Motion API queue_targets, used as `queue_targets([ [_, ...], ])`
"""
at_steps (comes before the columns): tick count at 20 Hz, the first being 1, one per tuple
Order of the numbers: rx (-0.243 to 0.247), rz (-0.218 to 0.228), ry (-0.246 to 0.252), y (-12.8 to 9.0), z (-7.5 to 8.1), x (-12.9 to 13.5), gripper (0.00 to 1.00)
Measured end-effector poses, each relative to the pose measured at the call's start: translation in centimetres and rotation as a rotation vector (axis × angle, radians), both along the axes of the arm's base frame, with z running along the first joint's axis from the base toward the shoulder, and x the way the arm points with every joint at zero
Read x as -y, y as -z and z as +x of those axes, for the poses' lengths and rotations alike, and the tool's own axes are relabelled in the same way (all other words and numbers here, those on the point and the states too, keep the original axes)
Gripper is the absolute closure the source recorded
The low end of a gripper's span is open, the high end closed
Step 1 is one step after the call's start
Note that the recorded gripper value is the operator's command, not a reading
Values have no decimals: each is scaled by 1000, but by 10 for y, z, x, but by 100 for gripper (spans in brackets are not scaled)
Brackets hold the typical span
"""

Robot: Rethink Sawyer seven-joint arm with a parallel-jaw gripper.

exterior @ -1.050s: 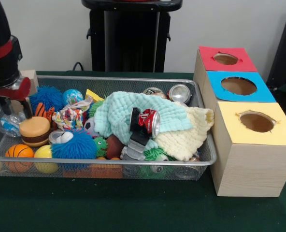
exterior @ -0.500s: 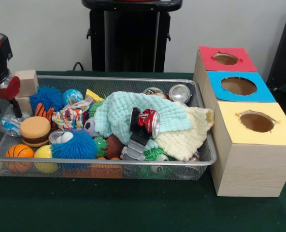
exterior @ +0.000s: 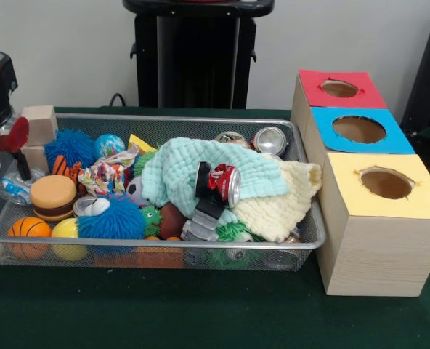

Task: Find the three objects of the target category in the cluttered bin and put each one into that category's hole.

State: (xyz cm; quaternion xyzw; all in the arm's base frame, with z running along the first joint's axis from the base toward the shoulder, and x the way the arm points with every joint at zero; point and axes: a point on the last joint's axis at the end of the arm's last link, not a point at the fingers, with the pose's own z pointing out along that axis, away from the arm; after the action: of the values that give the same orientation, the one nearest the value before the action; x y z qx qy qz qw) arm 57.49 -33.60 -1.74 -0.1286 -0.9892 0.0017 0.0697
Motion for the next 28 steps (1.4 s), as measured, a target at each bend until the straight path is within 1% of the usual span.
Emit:
queue_targets([
  [2, 5, -4, -2, 1, 5, 0, 0],
  [3, 12, -9, -4, 3, 11, 0, 0],
  [7, 22, -15, -8, 9, 22, -2, 0],
  [10, 32, -31, -21, 9, 32, -3, 0],
  [15, 31, -40, -36, 10, 34, -5, 0],
  [21, 25, -42, -45, 8, 30, -7, 0],
  [28, 29, -55, -54, -6, 30, -7, 0],
])
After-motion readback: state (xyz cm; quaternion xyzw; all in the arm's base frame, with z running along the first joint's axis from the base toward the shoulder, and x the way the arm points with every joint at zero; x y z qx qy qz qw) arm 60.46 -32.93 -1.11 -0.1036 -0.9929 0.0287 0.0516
